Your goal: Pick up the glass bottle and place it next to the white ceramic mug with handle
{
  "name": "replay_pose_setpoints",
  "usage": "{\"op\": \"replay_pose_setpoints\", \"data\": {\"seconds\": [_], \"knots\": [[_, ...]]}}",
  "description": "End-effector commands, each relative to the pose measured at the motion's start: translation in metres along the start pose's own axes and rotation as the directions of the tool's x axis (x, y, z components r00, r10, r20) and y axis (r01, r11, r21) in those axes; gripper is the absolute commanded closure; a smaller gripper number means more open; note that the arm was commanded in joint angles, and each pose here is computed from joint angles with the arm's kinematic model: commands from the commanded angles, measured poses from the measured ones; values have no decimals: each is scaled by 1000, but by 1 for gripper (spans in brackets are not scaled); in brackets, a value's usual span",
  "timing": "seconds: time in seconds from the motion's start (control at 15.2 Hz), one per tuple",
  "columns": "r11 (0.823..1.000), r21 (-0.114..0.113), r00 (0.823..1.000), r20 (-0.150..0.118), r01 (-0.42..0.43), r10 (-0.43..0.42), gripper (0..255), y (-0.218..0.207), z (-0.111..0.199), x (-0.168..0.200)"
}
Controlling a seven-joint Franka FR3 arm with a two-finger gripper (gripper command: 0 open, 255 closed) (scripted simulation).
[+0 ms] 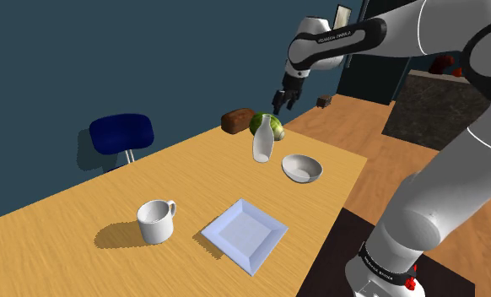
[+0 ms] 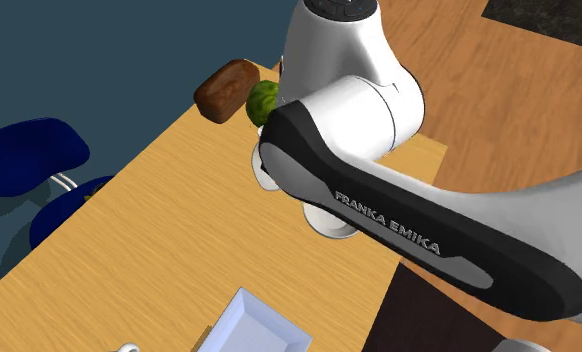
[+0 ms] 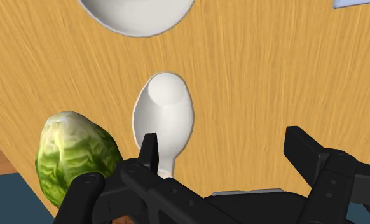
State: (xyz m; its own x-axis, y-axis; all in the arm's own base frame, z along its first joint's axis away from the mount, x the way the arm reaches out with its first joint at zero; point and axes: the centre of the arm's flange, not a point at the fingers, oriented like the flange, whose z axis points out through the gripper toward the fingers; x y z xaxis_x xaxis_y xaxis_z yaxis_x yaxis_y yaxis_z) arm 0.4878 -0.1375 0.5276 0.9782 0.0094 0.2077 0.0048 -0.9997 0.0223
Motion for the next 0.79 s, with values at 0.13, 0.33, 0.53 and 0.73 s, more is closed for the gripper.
{"op": "replay_pose_setpoints", "data": {"seconds": [0.13,0.33,0.53,0.73], "knots": [[1000,4,1000,2,16,-16,0,23,35,36],[1000,7,1000,4,27,-27,0,41,60,62],[999,11,999,6,38,-38,0,58,86,88],[999,12,999,7,42,-42,0,63,104,95]]}}
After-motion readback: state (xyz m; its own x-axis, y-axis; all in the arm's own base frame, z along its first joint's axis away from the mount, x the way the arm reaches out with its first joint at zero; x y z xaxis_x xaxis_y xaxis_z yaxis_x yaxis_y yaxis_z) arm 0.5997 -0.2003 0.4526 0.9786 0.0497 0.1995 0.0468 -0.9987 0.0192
